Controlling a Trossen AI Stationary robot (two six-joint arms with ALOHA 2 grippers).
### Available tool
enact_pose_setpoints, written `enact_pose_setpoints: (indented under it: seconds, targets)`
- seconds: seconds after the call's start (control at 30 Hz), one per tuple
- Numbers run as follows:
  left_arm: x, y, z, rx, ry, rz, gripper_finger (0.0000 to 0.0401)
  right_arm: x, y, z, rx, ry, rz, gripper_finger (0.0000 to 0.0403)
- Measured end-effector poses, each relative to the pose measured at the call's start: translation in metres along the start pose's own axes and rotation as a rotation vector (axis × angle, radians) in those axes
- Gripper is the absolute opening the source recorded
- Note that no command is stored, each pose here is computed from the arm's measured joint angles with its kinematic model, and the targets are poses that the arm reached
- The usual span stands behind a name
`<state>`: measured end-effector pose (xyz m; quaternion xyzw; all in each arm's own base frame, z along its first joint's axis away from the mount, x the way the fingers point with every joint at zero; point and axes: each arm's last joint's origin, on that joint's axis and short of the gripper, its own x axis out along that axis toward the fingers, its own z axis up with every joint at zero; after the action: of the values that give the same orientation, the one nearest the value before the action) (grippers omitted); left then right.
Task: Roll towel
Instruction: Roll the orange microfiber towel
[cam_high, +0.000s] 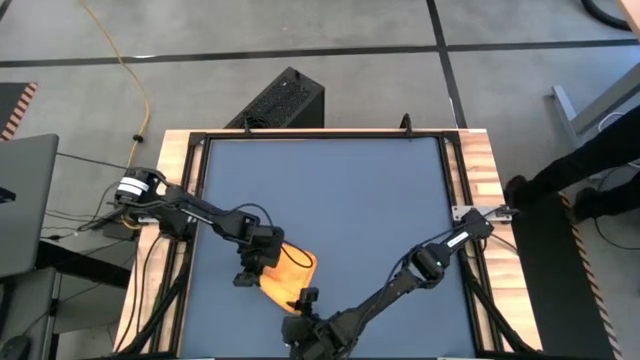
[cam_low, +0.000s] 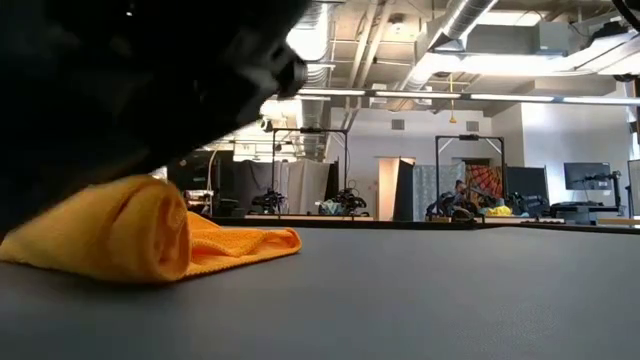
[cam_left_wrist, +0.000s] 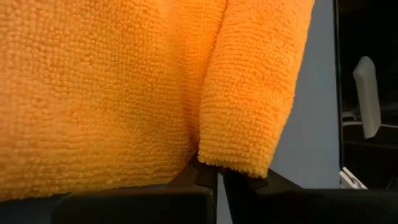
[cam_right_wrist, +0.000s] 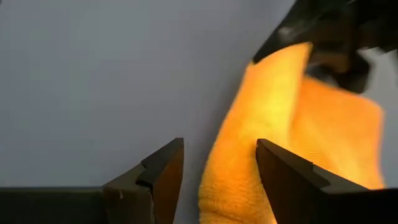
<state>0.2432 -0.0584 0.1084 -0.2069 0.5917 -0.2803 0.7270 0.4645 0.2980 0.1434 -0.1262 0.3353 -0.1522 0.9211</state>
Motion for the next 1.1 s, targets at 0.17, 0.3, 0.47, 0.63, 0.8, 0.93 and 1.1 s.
enact_pose_setpoints:
  seconds: [0.17, 0.3, 0.47, 0.63, 0.8, 0.93, 1.1]
  targets:
    - [0.000, 0.000, 0.000, -0.002, 0.001, -0.012, 0.0000, 0.008, -0.005, -0.004, 0.018, 0.040, -0.010, 0.0226]
    - [0.000, 0.000, 0.000, -0.002, 0.003, -0.026, 0.0002, 0.013, -0.014, -0.008, 0.057, 0.098, -0.049, 0.0222]
    - [-0.001, -0.001, -0.001, 0.036, 0.009, -0.033, 0.0025, 0.021, -0.024, -0.010, 0.145, 0.154, -0.060, 0.0169]
    - [-0.011, -0.003, -0.001, 0.044, 0.033, -0.022, 0.0058, 0.021, -0.023, -0.008, 0.158, 0.147, -0.030, 0.0052]
    - [-0.032, -0.013, 0.002, 0.082, 0.070, 0.011, 0.0075, 0.022, -0.023, -0.008, 0.237, 0.183, 0.014, 0.0030]
    - [-0.041, -0.021, 0.000, 0.140, 0.060, 0.049, 0.0077, 0.025, -0.027, -0.006, 0.307, 0.208, 0.041, 0.0035]
    - [-0.048, -0.042, -0.002, 0.308, 0.015, 0.087, 0.0075, 0.029, -0.030, -0.002, 0.344, 0.233, 0.097, 0.0034]
